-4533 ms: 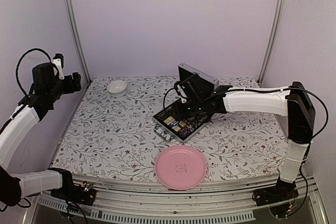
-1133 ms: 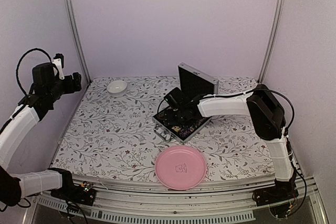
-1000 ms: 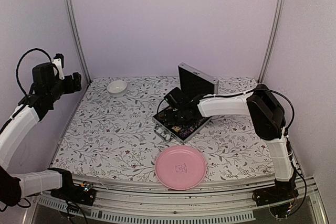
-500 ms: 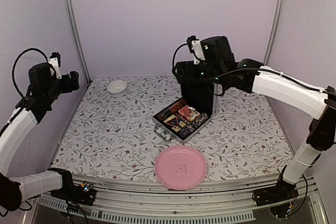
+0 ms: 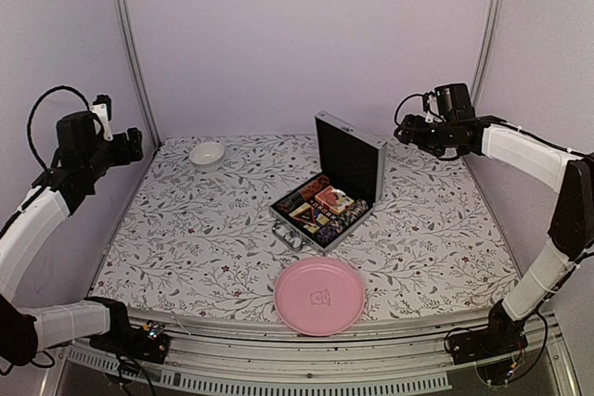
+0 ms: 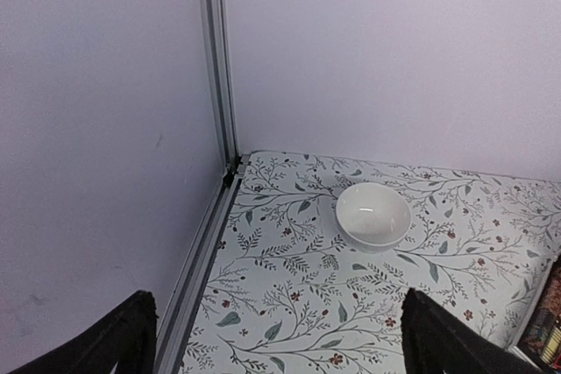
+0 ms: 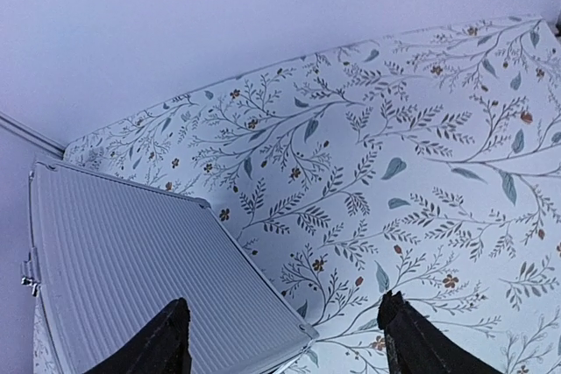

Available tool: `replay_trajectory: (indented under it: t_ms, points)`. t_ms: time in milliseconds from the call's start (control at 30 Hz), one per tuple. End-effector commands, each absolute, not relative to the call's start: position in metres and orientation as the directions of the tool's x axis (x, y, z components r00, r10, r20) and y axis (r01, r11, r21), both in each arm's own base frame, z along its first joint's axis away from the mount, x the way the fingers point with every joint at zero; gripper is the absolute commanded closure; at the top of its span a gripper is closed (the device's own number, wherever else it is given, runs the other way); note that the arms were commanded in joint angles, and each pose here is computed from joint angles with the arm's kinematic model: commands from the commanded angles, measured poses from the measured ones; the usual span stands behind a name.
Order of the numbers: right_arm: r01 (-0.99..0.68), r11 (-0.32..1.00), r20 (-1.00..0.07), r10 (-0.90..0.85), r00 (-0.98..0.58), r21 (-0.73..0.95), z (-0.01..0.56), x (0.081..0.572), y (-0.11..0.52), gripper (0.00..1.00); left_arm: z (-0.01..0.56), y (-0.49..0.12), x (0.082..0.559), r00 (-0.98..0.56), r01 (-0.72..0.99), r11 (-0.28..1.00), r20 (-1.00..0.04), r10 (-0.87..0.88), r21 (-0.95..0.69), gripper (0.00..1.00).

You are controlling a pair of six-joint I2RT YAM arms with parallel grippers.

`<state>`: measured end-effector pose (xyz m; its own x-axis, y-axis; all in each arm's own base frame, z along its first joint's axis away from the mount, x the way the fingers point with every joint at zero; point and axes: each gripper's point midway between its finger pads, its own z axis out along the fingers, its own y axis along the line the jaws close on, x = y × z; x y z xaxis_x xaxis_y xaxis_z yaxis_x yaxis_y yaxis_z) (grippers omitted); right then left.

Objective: Pack up texas hold em set

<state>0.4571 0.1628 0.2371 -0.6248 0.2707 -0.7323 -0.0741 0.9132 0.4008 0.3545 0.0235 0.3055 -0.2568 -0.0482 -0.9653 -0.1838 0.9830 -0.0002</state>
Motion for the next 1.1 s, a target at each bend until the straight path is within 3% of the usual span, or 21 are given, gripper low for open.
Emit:
replay_trajectory:
  t_ms: [0,400,867,1067]
  points:
    - [-0.124,0.870,-0.683,0.279,-0.675,0.478,0.218,0.467,0.177,0.31,0.300,0.025,0.359,-0.272,-0.182,0.983,-0.961,-0.041,0.009,0.03]
    - [-0.289,0.795,-0.605,0.120,-0.787,0.533,0.172,0.459,0.221,0.53,0.296,0.023,0.362,-0.285,-0.173,0.985,-0.958,-0.039,0.011,0.03]
    - [-0.402,0.762,-0.495,-0.124,-0.860,0.507,0.112,0.375,0.307,0.54,0.290,0.022,0.365,-0.303,-0.166,0.986,-0.952,-0.033,0.019,0.03]
    - [-0.327,0.808,-0.508,-0.041,-0.860,0.489,0.130,0.347,0.275,0.41,0.292,0.023,0.363,-0.299,-0.167,0.986,-0.954,-0.028,0.023,0.03]
